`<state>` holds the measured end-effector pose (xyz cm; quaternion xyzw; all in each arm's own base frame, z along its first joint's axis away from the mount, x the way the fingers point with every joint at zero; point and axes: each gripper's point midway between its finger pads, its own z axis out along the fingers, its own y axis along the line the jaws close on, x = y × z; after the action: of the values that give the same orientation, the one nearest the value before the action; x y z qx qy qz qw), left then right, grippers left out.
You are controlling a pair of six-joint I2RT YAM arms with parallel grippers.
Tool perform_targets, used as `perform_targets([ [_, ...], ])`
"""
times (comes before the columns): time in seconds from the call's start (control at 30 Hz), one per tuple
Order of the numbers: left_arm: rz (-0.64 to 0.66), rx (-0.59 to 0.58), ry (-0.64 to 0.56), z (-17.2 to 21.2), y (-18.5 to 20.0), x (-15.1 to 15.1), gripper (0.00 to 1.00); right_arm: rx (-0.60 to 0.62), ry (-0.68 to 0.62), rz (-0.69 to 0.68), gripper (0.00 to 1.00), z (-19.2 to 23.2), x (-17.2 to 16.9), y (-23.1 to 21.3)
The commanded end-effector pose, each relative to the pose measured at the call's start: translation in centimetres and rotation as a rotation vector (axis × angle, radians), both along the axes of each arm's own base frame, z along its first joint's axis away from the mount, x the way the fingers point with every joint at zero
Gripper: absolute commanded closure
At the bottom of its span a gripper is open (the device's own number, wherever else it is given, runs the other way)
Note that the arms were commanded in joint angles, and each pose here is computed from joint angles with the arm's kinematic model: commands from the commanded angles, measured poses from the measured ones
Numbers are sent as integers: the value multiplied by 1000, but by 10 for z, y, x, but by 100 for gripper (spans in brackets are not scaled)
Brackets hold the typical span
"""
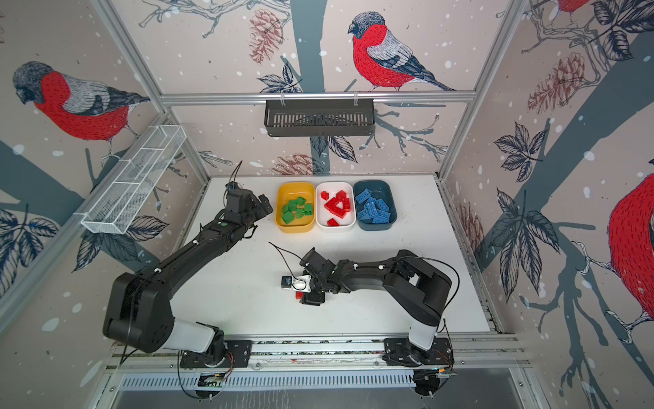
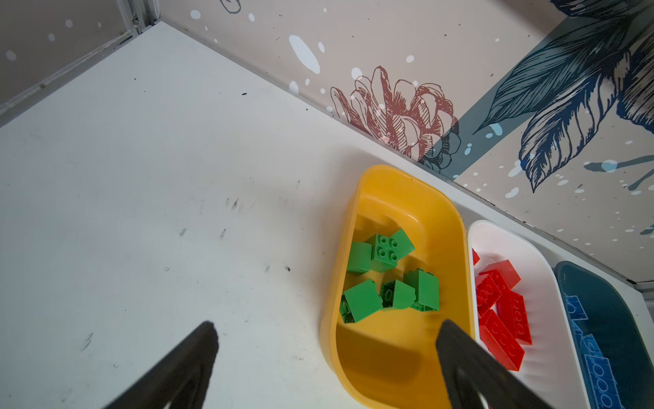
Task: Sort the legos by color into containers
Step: 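Close the right gripper on the last red brick, then carry the red brick into the white tub and open the right gripper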
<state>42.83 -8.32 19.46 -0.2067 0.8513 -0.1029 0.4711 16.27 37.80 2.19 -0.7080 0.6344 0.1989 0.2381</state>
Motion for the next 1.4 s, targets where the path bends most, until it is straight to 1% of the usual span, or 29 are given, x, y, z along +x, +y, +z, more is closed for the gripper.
perform_targets([
  [0.0, 28, -5, -24, 6, 5, 2, 3, -33, 29, 8, 46, -7, -4, -1],
  [0.1, 30, -5, -20, 4, 6, 2, 3, -49, 30, 3, 62, -11, -4, -4],
  [0.17, 29, -9, -20, 4, 5, 3, 3, -55, 19, -3, 69, -11, -3, -6],
  [0.37, 23, -18, -13, 1, 2, 6, 3, -28, -11, -23, 76, -1, 4, -8],
  [0.5, 27, -14, -16, 3, 4, 6, 3, 43, -55, -88, 79, 24, 25, -10],
  [0.6, 35, -9, -17, 4, 7, 5, 3, 99, -90, -170, 80, 45, 50, -17],
  [0.7, 42, -7, -13, 4, 9, 4, 3, 164, -105, -288, 84, 68, 85, -30],
  [0.87, 56, -4, -8, 2, 15, 1, 3, 276, -137, -481, 84, 107, 142, -57],
  [1.03, 73, -12, -20, 7, 21, -1, 3, 379, -123, -695, 82, 133, 198, -88],
  [1.07, 79, -15, -26, 9, 23, -1, 3, 390, -121, -737, 82, 136, 209, -94],
  [1.13, 86, -14, -9, 1, 27, -7, 3, 406, -114, -827, 81, 139, 231, -103],
  [1.23, 99, -16, -7, -1, 33, -11, 3, 423, -70, -959, 79, 137, 264, -115],
  [1.37, 112, -20, -3, -4, 39, -17, 3, 388, -48, -1048, 78, 119, 300, -117],
])
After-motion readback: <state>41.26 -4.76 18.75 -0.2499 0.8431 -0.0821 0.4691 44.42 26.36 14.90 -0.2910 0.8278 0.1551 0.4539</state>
